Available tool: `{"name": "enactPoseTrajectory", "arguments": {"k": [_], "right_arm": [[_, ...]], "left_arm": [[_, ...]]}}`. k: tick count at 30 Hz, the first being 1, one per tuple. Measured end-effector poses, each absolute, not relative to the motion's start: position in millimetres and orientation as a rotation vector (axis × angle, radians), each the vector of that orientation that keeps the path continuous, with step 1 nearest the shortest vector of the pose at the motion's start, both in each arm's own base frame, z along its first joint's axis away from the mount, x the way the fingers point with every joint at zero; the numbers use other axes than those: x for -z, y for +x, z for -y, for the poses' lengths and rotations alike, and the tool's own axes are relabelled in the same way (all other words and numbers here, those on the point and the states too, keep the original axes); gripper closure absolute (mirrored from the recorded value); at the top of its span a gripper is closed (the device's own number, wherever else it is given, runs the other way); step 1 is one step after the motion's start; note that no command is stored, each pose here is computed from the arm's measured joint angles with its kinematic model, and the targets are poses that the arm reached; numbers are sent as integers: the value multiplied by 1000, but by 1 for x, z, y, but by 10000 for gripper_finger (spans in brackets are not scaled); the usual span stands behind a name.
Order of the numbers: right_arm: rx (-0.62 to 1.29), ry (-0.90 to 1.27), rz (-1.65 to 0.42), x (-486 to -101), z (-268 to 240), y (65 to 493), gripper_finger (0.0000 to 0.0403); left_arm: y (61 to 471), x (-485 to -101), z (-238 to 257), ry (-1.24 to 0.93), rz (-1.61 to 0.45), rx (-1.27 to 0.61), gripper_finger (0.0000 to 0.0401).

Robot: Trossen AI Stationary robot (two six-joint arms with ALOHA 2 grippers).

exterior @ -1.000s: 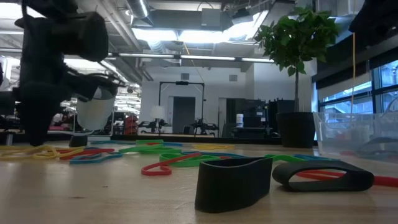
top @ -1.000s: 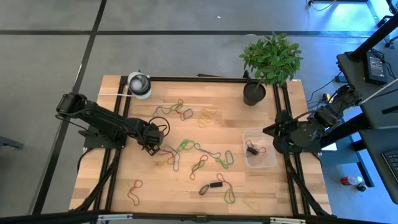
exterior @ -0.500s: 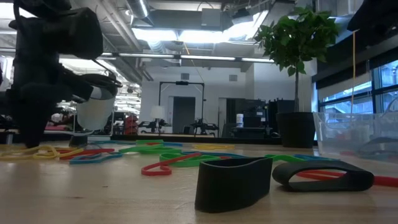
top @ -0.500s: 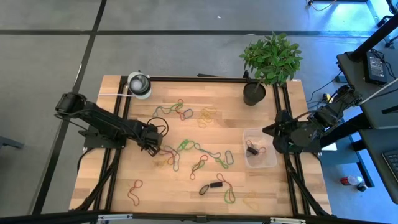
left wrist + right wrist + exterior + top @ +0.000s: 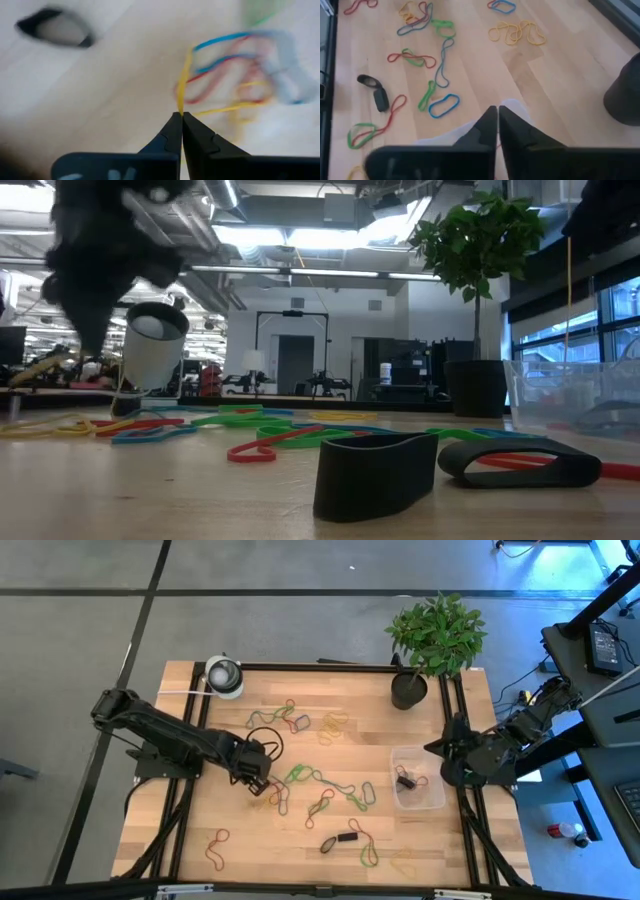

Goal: Pick and place rubber bands into bin
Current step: Put the yellow rubber band into the transparent bin

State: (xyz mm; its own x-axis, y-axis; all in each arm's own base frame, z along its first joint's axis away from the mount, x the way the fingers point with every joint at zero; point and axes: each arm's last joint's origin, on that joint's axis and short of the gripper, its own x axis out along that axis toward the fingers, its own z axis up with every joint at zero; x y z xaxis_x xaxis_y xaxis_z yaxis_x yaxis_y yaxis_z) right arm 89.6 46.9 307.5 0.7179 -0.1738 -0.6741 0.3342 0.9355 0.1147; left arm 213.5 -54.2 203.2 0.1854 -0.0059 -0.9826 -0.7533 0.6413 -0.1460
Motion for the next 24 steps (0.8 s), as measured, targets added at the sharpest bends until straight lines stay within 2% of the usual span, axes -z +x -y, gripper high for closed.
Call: {"name": "enactPoseTrajectory", "arguments": {"k": [15,24], "right_arm": [[194,177,-641,-315,-23,57,401],[178,163,-608,-297,-9,40,402]], "left_arm": [[261,-312,60,-631,-889,-492,399],[349,-334,59,-438,-824,-423,399]]}}
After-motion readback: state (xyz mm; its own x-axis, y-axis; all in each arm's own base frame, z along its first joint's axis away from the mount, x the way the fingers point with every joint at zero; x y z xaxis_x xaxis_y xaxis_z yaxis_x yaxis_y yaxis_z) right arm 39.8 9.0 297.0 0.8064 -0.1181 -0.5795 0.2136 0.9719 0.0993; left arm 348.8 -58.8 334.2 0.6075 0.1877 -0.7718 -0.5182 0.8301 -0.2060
